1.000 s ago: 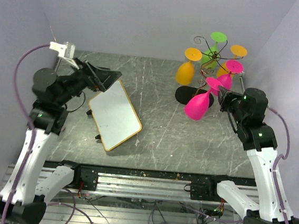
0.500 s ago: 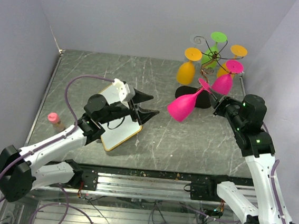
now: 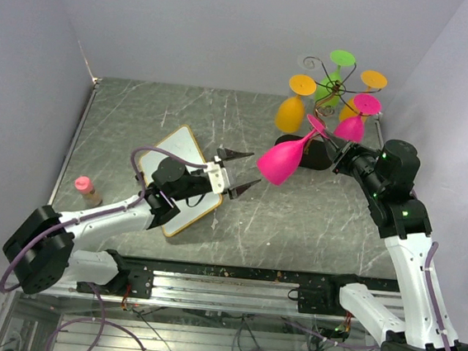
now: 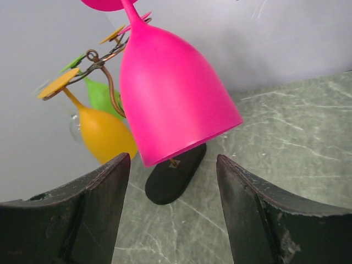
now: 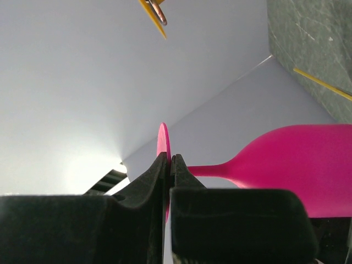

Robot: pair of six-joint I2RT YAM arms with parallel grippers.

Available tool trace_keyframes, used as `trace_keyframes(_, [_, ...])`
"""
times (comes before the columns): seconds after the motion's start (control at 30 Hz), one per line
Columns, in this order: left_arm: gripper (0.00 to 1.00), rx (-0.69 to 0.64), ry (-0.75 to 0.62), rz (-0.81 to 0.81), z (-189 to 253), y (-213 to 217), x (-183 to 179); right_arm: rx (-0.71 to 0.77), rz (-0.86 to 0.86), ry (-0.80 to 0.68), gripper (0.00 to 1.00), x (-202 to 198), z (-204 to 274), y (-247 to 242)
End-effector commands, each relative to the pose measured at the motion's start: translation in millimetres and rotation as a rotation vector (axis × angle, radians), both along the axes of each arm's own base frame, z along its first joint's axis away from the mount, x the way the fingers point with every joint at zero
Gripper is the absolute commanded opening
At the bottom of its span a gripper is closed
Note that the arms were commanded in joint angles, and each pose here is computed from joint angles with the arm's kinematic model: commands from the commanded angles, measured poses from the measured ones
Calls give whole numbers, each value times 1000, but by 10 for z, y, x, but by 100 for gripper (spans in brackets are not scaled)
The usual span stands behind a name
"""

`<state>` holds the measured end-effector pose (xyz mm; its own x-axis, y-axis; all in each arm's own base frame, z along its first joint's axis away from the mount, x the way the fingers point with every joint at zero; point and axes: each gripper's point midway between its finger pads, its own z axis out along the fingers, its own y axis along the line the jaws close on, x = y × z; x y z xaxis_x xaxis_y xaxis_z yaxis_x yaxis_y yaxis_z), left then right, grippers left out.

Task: Take the wine glass off the wine glass rack

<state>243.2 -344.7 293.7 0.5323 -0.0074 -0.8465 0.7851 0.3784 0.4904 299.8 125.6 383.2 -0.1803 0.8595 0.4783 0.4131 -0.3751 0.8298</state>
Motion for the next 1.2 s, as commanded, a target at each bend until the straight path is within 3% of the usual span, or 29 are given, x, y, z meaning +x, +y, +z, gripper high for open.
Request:
trace_keyframes(0.0, [74, -120, -148, 149, 407, 46, 208, 202, -30, 7, 0, 17, 302, -11])
trace_keyframes(0.17, [70, -175, -162, 193, 474, -46, 301, 204, -16, 12, 0, 4, 293, 9])
trace_keyframes(0.27, [63, -201, -176, 210, 548, -88, 324, 202, -27, 13, 0, 0, 304, -10])
trace_keyframes(0.4, [43, -243, -178, 225, 633, -55, 307, 166, -54, -4, 0, -1, 300, -64])
trace_keyframes(0.53, [14, -239, -148, 205, 656, -53, 242, 91, -96, -13, 0, 10, 208, -148])
trace_keyframes(0.6, [7, -224, -119, 190, 609, -44, 208, 18, -142, -40, 10, 15, 172, -246])
trace_keyframes(0.7, [7, -213, -46, 170, 521, 25, 121, -135, -208, -50, 38, -31, 57, -422])
trace_keyframes(0.8, [7, -179, 64, 129, 356, 79, -10, -320, -278, -77, 71, -132, -90, -641])
trace_keyframes(0.87, [7, -143, 162, 94, 221, 96, -109, -477, -327, -95, 99, -201, -246, -818])
trace_keyframes(1.0, [7, -69, 436, 121, -41, 185, -189, -909, -389, -189, 100, -329, -355, -1166])
trace_keyframes(1.17, [7, 0, 757, 354, -211, 459, -90, -1328, -410, -168, 100, -476, -341, -1511])
